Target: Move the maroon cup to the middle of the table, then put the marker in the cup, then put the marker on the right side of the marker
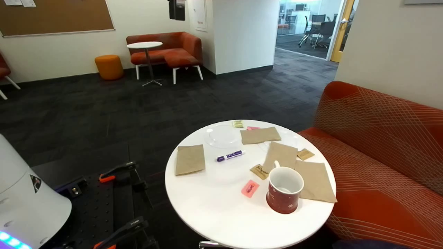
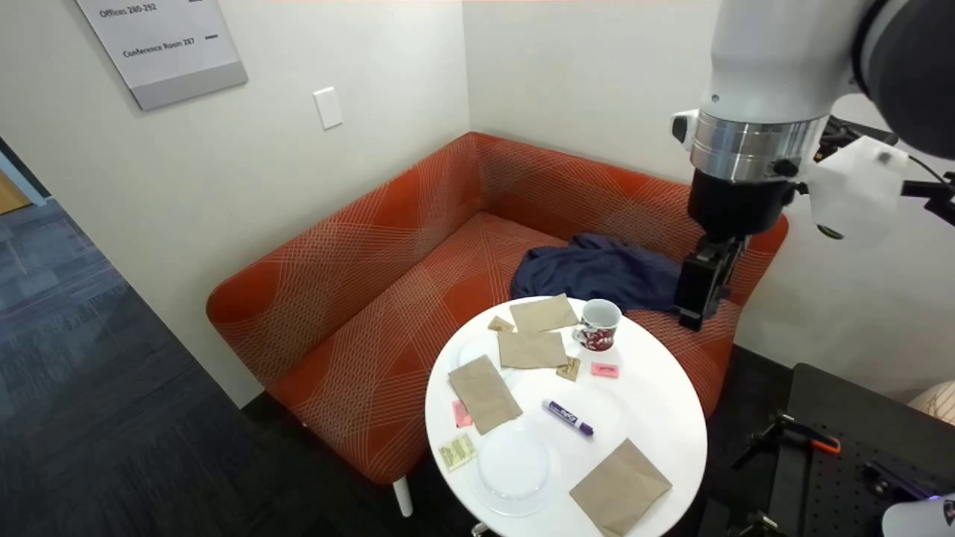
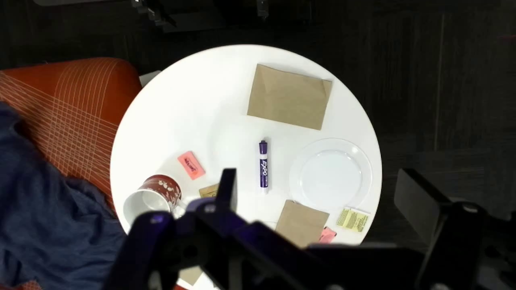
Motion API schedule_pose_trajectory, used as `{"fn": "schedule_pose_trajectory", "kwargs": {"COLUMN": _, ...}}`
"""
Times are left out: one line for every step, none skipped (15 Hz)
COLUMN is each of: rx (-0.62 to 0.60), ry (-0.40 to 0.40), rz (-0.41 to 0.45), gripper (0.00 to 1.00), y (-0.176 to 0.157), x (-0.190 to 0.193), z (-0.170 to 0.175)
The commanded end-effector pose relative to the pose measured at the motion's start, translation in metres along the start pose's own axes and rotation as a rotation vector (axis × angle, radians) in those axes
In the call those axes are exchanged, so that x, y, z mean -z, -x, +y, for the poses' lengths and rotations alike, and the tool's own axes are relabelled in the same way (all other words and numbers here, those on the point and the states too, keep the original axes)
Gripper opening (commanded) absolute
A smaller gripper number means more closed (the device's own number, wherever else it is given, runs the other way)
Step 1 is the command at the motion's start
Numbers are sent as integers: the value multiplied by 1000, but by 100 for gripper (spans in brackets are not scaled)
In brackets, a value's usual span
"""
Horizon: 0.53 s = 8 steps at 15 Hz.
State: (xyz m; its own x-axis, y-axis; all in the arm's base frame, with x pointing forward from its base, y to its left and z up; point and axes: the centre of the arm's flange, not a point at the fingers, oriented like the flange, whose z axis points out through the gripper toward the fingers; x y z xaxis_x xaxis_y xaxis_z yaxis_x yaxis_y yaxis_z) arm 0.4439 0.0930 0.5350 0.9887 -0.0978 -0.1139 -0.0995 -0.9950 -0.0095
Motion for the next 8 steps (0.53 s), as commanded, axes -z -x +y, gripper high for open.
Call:
{"fn": "schedule_pose_trajectory", "kwargs": {"rx": -29, "ry": -34, "rz": 50, "gripper": 100, "y": -31, "x": 1, "z": 30}}
{"fn": "schedule_pose_trajectory", "kwargs": {"rx": -49, "ry": -41, "rz": 65, "gripper": 100, "y": -37, "x": -1, "z": 40}}
{"fn": "schedule_pose_trajectory", "kwargs": {"rx": -70, "ry": -50, "rz": 76, "gripper": 100, "y": -42, "x": -3, "z": 51}}
{"fn": "schedule_pose_trajectory", "kwargs": {"rx": -89, "ry": -50, "rz": 88, "gripper": 100, "y": -47, "x": -4, "z": 60}}
{"fn": "schedule_pose_trajectory", "kwargs": {"rx": -106, "ry": -55, "rz": 98, "gripper": 100, "y": -52, "x": -7, "z": 70}}
{"fn": "schedule_pose_trajectory", "kwargs": {"rx": -129, "ry": -57, "rz": 109, "gripper": 100, "y": -57, "x": -9, "z": 79}}
{"fn": "schedule_pose_trajectory", "kwargs": {"rx": -157, "ry": -61, "rz": 124, "gripper": 100, "y": -58, "x": -12, "z": 90}}
{"fn": "schedule_pose_trajectory", "kwargs": {"rx": -184, "ry": -67, "rz": 134, "gripper": 100, "y": -61, "x": -14, "z": 99}}
